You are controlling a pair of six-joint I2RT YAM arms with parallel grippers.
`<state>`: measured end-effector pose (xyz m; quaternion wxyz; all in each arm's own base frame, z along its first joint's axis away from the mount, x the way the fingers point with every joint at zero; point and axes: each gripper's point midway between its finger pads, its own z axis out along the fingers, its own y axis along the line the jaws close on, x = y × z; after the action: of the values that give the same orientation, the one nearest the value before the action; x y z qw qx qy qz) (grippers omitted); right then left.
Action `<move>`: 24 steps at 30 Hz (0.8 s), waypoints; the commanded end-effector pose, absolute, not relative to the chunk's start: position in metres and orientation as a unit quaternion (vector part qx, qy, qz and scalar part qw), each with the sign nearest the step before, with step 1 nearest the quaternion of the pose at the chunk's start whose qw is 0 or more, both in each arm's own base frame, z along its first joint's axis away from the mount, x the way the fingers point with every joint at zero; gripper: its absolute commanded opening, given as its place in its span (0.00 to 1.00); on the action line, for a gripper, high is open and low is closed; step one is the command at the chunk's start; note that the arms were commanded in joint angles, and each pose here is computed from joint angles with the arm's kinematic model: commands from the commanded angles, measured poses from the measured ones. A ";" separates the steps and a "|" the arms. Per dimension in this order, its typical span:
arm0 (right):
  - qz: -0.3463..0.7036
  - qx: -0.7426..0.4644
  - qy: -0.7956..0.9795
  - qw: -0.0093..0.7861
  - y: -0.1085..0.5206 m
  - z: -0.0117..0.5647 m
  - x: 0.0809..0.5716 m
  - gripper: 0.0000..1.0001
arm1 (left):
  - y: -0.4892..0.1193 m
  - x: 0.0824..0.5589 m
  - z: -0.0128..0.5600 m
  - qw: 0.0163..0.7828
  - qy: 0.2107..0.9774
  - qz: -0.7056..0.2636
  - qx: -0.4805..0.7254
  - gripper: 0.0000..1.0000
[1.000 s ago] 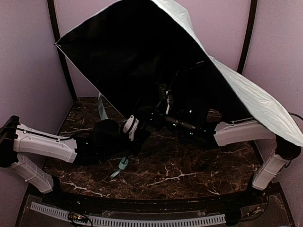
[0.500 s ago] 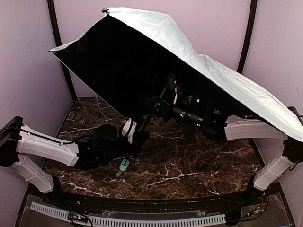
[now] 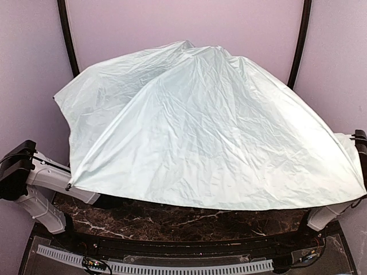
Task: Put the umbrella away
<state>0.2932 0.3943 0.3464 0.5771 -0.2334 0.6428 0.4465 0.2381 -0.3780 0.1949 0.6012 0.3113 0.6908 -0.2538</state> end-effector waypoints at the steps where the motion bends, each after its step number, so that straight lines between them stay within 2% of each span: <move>1: 0.353 -0.219 0.602 0.682 0.352 0.406 0.326 0.00 | -0.370 0.233 0.205 0.610 0.682 -0.247 0.319 0.64; 5: 0.296 -0.242 0.576 0.723 0.344 0.452 0.337 0.00 | -0.359 0.232 0.199 0.607 0.691 -0.232 0.317 0.72; 12: 0.253 -0.269 0.537 0.758 0.340 0.509 0.334 0.00 | -0.342 0.231 0.191 0.600 0.706 -0.215 0.308 0.72; 15: 0.246 -0.268 0.536 0.762 0.337 0.512 0.333 0.00 | -0.337 0.231 0.190 0.599 0.710 -0.205 0.308 0.73; 19: 0.237 -0.270 0.582 0.730 0.346 0.451 0.348 0.00 | -0.333 0.230 0.193 0.602 0.709 -0.199 0.309 0.73; 21: 0.237 -0.283 0.617 0.695 0.358 0.393 0.358 0.00 | -0.331 0.230 0.195 0.602 0.709 -0.197 0.311 0.73; 24: 0.233 -0.295 0.693 0.615 0.373 0.269 0.371 0.00 | -0.329 0.230 0.193 0.603 0.709 -0.190 0.313 0.73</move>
<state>0.3521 0.3547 0.4086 0.7050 -0.2822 0.6030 0.2443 0.2322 -0.3372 0.1940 0.6000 0.3078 0.7093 -0.2053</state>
